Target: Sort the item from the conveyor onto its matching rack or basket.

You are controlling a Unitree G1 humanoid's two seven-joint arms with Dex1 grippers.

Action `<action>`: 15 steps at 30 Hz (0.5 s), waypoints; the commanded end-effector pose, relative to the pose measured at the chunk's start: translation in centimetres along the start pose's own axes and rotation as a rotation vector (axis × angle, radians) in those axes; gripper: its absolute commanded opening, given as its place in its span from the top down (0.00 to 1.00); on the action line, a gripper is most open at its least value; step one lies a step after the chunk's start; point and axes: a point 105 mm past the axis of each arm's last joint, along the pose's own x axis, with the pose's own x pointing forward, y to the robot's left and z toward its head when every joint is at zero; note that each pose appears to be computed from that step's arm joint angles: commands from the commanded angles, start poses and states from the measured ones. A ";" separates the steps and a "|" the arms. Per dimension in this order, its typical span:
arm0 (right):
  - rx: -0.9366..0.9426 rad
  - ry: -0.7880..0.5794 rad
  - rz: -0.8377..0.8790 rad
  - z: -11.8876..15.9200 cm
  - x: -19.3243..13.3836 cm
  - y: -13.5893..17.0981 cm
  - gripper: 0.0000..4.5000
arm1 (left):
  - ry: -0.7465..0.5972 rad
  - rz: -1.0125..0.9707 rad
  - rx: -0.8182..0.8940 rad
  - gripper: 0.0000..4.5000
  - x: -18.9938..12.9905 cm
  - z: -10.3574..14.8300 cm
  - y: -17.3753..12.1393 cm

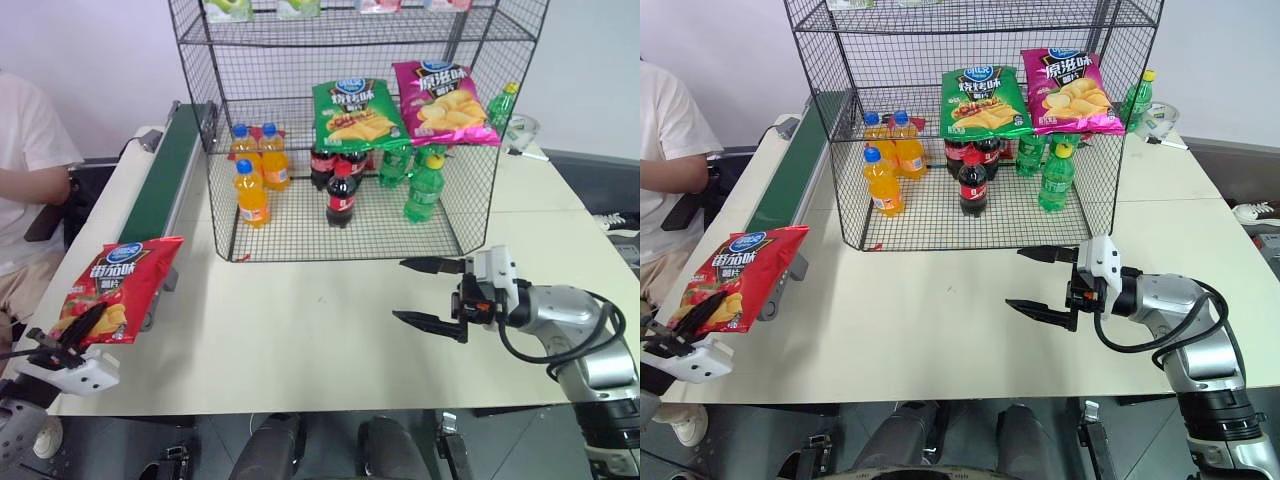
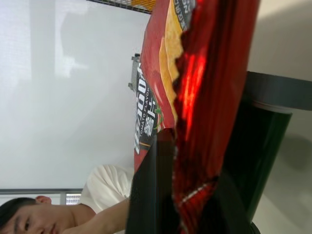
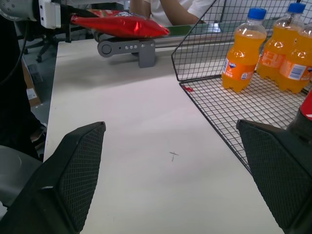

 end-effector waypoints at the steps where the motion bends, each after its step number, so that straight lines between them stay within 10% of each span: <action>1: -0.050 -0.017 -0.018 0.9 -0.4 -0.4 0.00 | -0.048 0.079 -0.003 1.00 0.5 0.9 2.0; 15: -0.068 -0.281 -0.216 5.2 -1.3 -1.9 0.00 | -0.471 0.261 0.146 1.00 4.0 12.7 10.1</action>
